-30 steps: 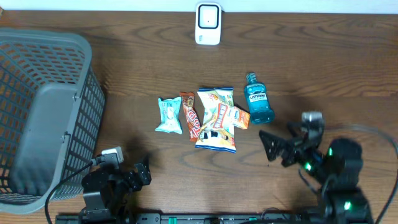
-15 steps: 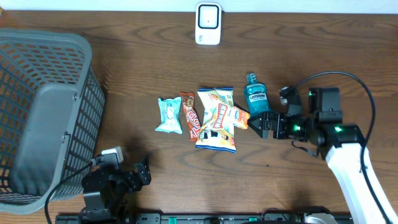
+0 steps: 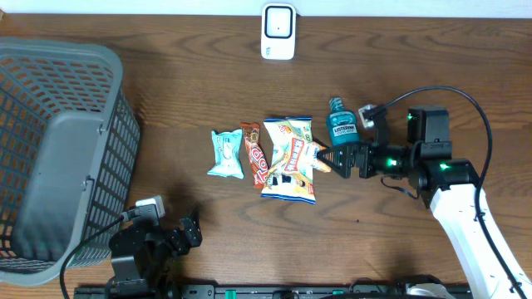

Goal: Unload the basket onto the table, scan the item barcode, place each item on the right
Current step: 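Lower the right gripper and grasp the orange Kleenex pack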

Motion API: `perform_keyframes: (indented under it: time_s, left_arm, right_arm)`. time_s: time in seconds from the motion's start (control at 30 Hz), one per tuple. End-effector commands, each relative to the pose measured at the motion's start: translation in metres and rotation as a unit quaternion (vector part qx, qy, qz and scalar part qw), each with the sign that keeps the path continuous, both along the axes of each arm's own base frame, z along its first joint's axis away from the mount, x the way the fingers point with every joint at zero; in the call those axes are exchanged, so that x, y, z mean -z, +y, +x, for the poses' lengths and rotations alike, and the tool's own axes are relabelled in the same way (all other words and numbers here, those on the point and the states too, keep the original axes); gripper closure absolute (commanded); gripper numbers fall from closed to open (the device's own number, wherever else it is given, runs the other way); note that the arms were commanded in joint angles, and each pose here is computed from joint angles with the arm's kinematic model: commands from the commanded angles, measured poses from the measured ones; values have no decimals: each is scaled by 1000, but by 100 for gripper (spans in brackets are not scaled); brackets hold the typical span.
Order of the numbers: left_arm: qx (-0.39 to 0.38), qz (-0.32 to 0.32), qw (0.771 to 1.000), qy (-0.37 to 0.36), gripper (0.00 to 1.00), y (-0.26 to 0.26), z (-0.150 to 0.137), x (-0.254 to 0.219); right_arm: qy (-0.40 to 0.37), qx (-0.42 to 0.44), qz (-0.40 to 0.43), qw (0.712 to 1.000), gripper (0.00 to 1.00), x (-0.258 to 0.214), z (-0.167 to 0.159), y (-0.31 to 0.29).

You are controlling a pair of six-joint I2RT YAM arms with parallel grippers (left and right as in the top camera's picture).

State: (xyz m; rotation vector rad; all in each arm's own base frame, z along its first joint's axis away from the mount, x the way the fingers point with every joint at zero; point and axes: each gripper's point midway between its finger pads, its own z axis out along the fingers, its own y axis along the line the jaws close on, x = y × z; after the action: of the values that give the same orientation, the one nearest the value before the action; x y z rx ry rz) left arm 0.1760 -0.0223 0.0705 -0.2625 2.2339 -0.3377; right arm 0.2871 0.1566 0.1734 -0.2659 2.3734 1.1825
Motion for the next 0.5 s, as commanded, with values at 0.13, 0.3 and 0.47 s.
perform_keyframes:
  time_s: [0.13,0.3,0.47]
  left_arm:
    - [-3,-4,999,35,2,0,-11,13]
    - [-3,-4,999,35,2,0,-11,13]
    - [-3,-4,999,35,2,0,-11,13]
  right_arm:
    - [-1,101,-71,992,1,-2,28,-23]
    - [-9,156,-164,974,1,-5,37,-32]
    - [-18,184,-221,957,1,-8,34,-21]
